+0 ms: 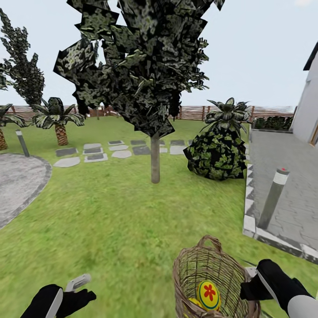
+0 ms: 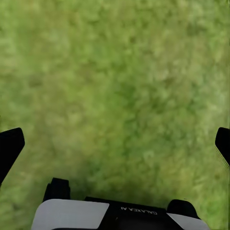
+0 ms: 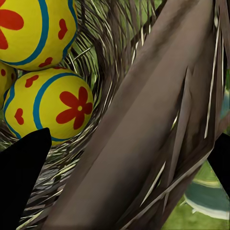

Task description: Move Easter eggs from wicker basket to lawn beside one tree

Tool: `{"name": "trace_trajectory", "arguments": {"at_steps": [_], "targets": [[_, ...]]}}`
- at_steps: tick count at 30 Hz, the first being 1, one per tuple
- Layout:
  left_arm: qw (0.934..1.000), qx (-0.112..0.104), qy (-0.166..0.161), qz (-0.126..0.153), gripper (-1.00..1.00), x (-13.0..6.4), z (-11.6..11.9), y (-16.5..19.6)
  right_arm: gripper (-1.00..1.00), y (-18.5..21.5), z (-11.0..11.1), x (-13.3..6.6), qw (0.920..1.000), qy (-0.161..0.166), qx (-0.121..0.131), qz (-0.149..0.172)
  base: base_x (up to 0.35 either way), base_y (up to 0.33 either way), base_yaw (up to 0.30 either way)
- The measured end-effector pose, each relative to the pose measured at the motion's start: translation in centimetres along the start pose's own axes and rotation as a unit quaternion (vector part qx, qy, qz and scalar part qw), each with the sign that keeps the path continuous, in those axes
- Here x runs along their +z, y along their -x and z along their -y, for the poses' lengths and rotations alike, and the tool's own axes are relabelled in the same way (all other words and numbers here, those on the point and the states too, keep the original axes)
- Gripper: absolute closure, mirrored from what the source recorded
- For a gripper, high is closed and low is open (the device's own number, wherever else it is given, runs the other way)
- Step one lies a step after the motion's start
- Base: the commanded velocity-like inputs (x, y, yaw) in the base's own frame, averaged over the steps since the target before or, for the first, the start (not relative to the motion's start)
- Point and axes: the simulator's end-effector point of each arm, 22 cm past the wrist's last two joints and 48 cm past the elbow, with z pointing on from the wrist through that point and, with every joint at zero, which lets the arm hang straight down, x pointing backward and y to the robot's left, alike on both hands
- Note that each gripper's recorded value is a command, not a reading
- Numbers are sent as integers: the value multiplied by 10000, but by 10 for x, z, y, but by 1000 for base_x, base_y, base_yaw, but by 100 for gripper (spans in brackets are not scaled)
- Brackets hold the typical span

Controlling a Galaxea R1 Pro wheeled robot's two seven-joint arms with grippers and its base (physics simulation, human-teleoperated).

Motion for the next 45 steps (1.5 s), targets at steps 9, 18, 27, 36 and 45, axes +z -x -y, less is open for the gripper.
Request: {"name": "trace_trajectory", "arguments": {"at_steps": [9,18,27,36,45], "targets": [[10000,1,-1,2,-100,0,0,0,100,0,0,0,10000,15,17,7,337,0,112],[10000,-3,-3,4,-100,0,0,0,100,1,-2,0,10000,28,14,8,337,0,204],[10000,-3,1,3,-100,0,0,0,100,0,-4,1,10000,37,5,1,337,0,255],[10000,-4,-5,3,-100,0,0,0,100,0,-5,1,10000,42,-2,0,337,0,255],[10000,-6,-6,4,-100,0,0,0,100,1,-5,1,10000,40,-5,7,337,0,255]]}}
